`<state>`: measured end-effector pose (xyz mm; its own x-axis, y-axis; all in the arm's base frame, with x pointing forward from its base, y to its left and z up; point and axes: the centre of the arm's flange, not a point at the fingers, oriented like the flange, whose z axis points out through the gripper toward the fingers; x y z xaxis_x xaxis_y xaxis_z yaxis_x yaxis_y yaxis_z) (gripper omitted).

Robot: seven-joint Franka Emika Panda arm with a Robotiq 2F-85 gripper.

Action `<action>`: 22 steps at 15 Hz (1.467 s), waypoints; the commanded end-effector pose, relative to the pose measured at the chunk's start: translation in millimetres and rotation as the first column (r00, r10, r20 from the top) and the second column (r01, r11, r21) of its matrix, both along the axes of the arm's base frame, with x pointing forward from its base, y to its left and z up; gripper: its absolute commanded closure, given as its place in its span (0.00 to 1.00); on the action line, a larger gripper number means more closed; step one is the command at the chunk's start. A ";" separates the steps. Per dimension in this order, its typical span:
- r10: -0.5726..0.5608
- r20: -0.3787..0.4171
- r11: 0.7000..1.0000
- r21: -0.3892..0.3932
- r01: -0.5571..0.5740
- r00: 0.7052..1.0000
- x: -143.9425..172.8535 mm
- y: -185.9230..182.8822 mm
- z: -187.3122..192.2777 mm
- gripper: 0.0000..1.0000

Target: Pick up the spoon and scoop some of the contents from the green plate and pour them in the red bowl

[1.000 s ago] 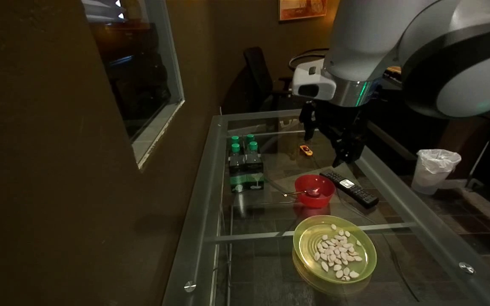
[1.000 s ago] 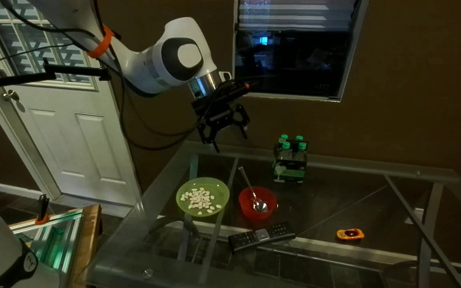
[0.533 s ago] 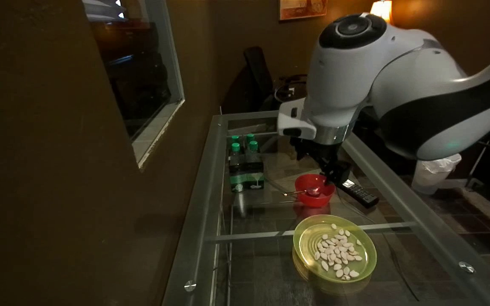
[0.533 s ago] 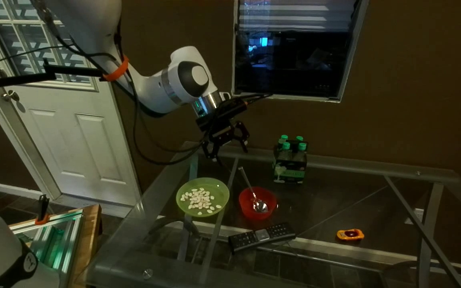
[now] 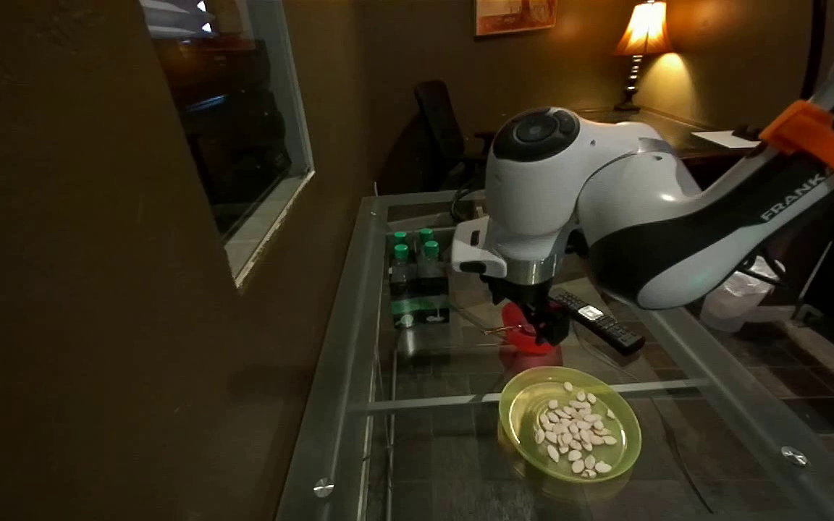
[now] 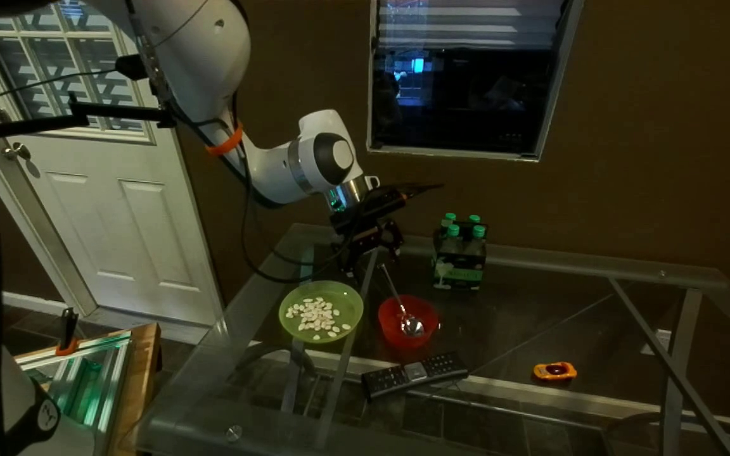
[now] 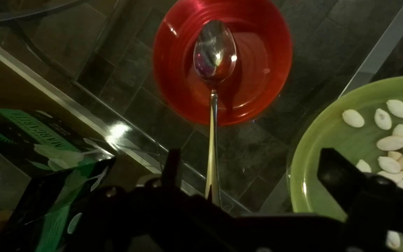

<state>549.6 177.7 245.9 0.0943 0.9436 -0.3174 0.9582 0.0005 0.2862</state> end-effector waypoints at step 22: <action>0.066 -0.033 0.998 0.007 -0.066 0.997 44.0 -16.8 -37.6 0.77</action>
